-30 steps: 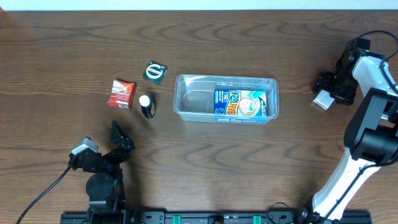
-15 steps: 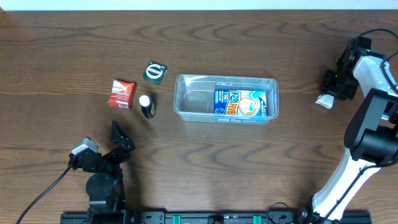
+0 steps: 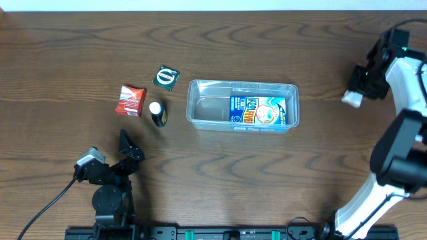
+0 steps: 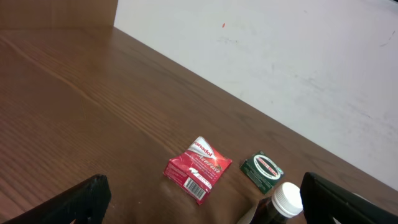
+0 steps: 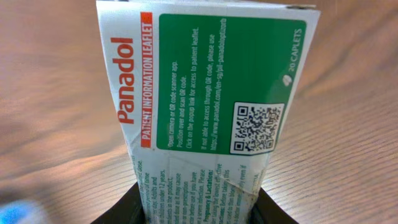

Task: Pack container
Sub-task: 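Lift the white-green box and carry it over the container, then lower the white-green box into the container beside the blue box, then release the box and raise the right arm away, then reach the left gripper to the red Panadol ActiFast box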

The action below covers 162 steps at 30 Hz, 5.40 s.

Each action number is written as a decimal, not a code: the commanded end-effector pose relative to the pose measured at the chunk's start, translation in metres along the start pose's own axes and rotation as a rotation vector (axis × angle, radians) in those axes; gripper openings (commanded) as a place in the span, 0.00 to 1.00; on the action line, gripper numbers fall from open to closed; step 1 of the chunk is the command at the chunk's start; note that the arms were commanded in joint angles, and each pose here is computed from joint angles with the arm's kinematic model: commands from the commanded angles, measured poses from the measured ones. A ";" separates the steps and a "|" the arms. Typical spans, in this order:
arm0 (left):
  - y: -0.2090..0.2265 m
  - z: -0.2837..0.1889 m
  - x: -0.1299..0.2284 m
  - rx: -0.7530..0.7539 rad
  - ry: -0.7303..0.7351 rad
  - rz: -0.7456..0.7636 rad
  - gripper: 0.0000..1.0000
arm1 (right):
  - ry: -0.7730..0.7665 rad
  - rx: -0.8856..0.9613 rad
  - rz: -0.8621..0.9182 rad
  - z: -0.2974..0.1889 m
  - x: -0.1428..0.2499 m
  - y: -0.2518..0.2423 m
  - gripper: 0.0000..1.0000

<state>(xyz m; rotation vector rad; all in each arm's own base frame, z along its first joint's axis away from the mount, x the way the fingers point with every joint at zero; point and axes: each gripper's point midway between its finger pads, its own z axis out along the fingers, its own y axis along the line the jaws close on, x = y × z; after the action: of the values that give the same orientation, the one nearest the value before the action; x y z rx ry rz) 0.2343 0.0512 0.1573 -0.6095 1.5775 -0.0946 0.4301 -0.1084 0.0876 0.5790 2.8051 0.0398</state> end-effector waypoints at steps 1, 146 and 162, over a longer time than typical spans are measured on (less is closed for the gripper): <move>0.007 0.002 0.014 -0.018 0.027 0.023 0.98 | -0.118 -0.129 -0.143 -0.053 -0.011 0.053 0.33; -0.052 0.024 -0.021 0.066 0.408 0.237 0.98 | -0.532 0.213 -0.212 -0.159 -0.040 -0.016 0.99; -0.048 0.116 -0.028 -0.043 1.090 0.348 0.98 | -0.531 0.213 -0.212 -0.159 -0.040 -0.016 0.99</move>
<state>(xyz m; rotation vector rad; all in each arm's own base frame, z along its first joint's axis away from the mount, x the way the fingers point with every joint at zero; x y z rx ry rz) 0.3542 0.0548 0.2036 -0.3796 2.6554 -0.1306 0.4175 -0.1301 0.2498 0.2491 2.3452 -0.3985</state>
